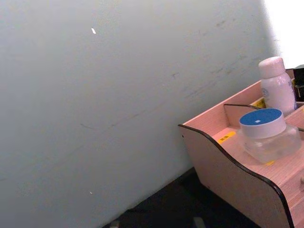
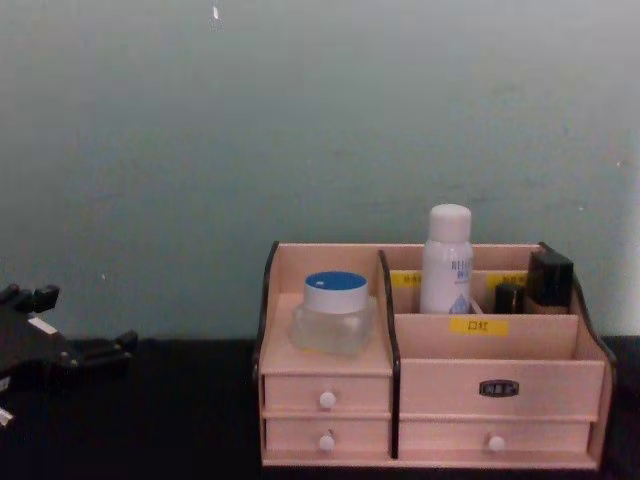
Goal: Pick up the facial cleanser and watermelon frost from the table and place them into the tiered storage box.
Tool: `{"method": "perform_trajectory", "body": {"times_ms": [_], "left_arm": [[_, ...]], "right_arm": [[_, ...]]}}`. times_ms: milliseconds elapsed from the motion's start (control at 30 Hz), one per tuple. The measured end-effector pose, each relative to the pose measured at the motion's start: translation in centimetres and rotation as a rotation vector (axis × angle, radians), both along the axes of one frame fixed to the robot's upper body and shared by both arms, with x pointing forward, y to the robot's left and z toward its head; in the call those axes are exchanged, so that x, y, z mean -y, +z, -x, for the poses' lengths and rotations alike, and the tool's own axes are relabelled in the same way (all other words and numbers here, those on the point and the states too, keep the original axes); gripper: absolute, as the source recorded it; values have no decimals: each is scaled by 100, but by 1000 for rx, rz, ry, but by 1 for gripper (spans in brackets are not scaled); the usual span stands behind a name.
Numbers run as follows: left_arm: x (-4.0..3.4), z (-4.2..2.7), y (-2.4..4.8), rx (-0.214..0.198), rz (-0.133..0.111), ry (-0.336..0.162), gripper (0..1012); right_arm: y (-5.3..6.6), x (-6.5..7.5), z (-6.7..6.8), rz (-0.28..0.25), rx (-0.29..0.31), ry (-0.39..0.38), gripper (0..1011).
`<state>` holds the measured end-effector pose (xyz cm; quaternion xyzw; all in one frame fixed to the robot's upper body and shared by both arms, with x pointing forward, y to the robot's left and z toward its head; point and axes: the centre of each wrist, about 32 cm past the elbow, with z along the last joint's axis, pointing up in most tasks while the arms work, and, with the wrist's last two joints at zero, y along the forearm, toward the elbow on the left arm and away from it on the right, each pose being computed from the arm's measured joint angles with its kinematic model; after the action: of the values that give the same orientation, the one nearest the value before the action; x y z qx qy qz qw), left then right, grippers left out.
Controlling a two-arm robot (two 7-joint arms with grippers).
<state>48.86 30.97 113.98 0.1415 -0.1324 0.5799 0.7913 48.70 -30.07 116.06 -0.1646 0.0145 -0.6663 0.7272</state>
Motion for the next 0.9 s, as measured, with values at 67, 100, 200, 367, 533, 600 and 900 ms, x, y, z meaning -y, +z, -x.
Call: {"method": "perform_trajectory", "body": {"times_ms": [67, 100, 200, 367, 533, 600, 900], "left_arm": [[0, 0, 0, 0, 0, 0, 1001], [0, 0, 0, 0, 0, 0, 1001], [0, 0, 0, 0, 0, 0, 1001], [0, 0, 0, 0, 0, 0, 1001], [0, 0, 0, 0, 0, 0, 1001], [0, 0, 0, 0, 0, 0, 1001], [0, 0, 0, 0, 0, 0, 1001]], "right_arm": [[-29, -5, -10, 2, -14, -4, 1003], [-30, -7, -10, 2, -15, -3, 1003], [-26, -6, -10, 3, -14, -2, 1003], [-19, -8, -9, 3, -11, -1, 1003], [-16, -8, -8, 3, -9, 0, 1003], [-14, -8, -8, 2, -8, 0, 1003], [-12, -7, -5, 2, -6, 0, 1002]]}}
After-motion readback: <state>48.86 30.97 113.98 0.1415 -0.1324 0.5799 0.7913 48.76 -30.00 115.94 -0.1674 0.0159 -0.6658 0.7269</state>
